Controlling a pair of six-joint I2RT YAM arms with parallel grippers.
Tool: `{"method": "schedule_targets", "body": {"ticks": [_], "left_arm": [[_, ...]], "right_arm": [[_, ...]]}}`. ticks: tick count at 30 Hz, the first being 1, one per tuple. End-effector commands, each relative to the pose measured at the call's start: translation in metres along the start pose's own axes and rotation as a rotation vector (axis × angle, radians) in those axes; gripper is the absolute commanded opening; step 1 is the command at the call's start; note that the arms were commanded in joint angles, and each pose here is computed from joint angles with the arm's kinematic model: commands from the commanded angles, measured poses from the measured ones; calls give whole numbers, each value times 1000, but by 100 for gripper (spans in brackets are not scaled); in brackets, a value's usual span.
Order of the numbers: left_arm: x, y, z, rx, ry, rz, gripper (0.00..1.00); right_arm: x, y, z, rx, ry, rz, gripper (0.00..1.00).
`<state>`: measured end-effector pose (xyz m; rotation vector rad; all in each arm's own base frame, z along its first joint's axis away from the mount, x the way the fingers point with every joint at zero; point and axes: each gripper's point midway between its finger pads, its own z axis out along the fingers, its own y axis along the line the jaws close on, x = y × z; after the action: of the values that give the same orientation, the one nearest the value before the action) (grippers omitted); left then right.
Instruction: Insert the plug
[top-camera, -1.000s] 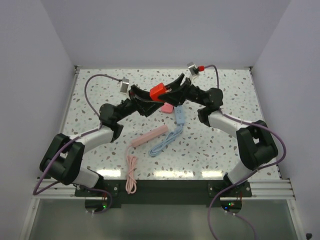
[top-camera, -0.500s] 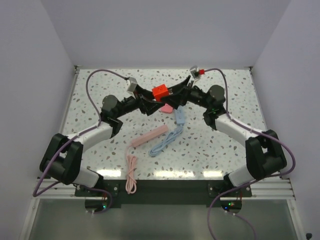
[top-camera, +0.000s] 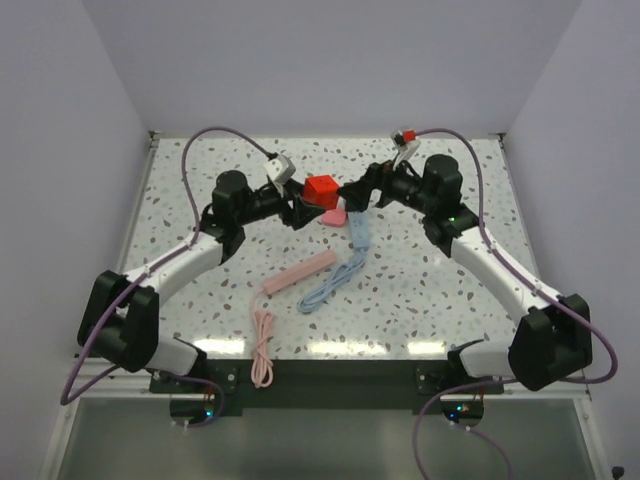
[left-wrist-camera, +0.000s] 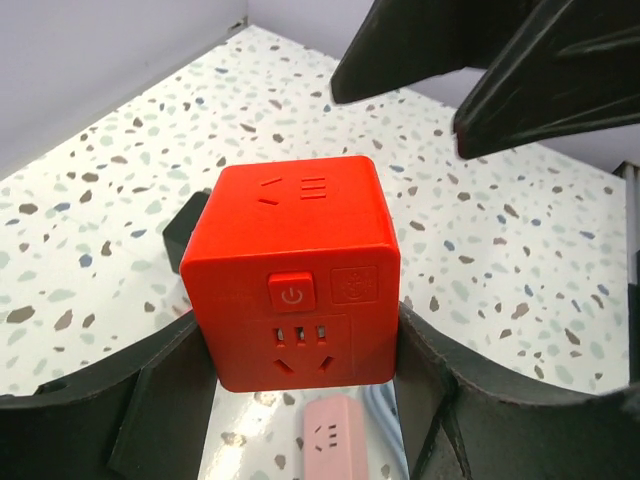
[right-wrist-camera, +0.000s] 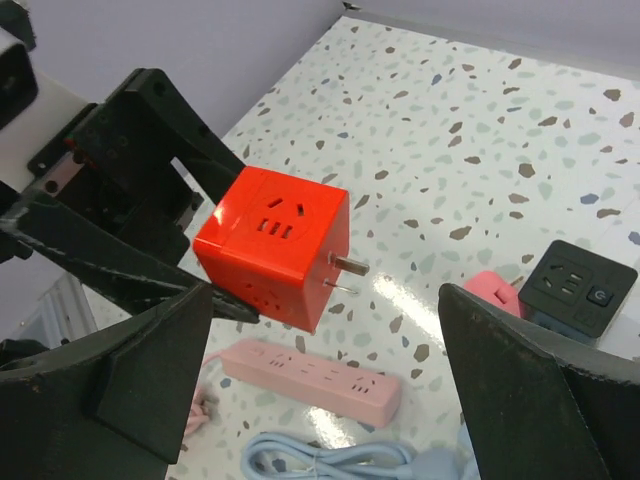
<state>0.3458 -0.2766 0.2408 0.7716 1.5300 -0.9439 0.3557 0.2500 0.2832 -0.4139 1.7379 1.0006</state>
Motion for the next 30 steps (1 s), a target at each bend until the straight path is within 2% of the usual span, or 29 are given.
{"method": "schedule_targets", "body": {"ticks": [1,13,19,22,23,26,28,30], "left_arm": [[-18,9,-2,-39,27,121,0],[-1,3,24,-40,177,217,0],[-1,-4,35,-35,205,244,0],[-1,-5,37,-35,219,259,0],[0,-6,38,-31,225,262,0],[-1,-7,39,-37,227,280,0],[-1,-7,38,-41,232,292,0],[-1,-8,38,-45,235,300,0]], "right_arm": [[-13,6,-15,68,26,-50,98],[11,21,11,16,167,-56,98],[18,14,16,54,201,-67,98],[22,10,18,64,219,-61,91],[22,7,19,74,221,-59,83],[29,1,22,97,254,-47,76],[32,-3,22,116,264,-42,76],[35,-11,21,154,269,-43,80]]}}
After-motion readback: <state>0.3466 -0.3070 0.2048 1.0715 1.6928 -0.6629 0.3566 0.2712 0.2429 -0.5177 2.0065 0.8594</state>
